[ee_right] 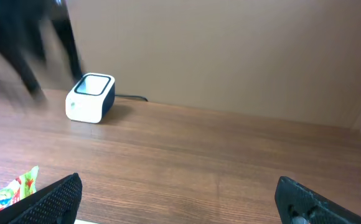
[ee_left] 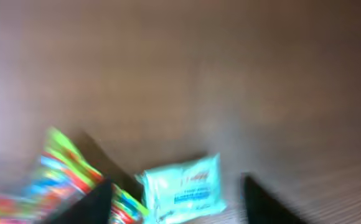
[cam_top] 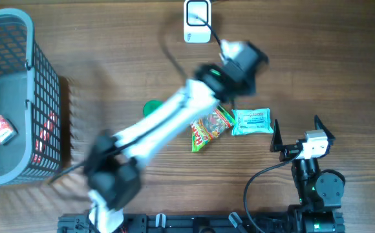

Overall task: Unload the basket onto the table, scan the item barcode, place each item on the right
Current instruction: 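Carry the light-blue wipes pack right of the candy bag and release, then reach the left gripper into the basket and grasp the tissue pack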

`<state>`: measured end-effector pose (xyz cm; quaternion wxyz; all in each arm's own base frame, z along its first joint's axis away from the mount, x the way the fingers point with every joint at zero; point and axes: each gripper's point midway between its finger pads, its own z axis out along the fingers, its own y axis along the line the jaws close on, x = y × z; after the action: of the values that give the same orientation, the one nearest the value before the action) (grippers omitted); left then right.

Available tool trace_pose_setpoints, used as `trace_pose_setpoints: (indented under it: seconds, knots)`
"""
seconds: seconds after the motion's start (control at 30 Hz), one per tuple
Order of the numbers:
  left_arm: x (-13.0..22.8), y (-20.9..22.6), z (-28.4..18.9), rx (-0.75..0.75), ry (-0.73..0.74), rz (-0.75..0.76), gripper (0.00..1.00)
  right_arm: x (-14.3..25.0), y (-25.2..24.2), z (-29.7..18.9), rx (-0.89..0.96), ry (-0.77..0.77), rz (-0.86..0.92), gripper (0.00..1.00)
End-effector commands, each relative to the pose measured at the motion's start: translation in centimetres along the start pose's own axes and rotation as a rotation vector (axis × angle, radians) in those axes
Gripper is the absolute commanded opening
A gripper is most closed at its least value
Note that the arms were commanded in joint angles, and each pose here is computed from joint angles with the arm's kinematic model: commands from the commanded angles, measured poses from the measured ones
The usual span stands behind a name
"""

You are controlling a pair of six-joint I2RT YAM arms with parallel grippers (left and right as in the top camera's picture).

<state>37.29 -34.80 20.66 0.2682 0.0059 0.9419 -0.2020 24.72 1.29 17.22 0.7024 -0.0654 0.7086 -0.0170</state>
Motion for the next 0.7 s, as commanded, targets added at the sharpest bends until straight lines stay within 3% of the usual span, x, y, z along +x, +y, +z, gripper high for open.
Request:
trace_pose_setpoints:
  seconds: [0.0,0.1,0.23,0.33,0.5,0.67]
  knots:
    - [-8.7,3.9,-12.7,-0.003,-0.278,0.001,1.0,-0.2,-0.1,0.0,0.002,-0.008,0.011,1.0]
    - [-11.6,11.0,-21.2,-0.127,-0.445,-0.106,1.0,-0.2,-0.1,0.0,0.002,-0.008,0.011,1.0]
    - [-12.8,19.8,-29.3,-0.274,-0.602,-0.28,1.0,-0.2,-0.1,0.0,0.002,-0.008,0.012,1.0]
    - [-11.7,28.3,-33.9,-0.43,-0.688,-0.56,1.0,-0.2,-0.1,0.0,0.002,-0.009,0.011,1.0]
    - [-6.8,39.6,-35.7,-0.62,-0.669,-1.032,1.0,-0.1,-0.1,0.0,0.002,-0.008,0.012,1.0]
    - [-1.4,47.9,-33.3,-0.747,-0.583,-1.431,1.0,-0.1,-0.1,0.0,0.002,-0.008,0.011,1.0]
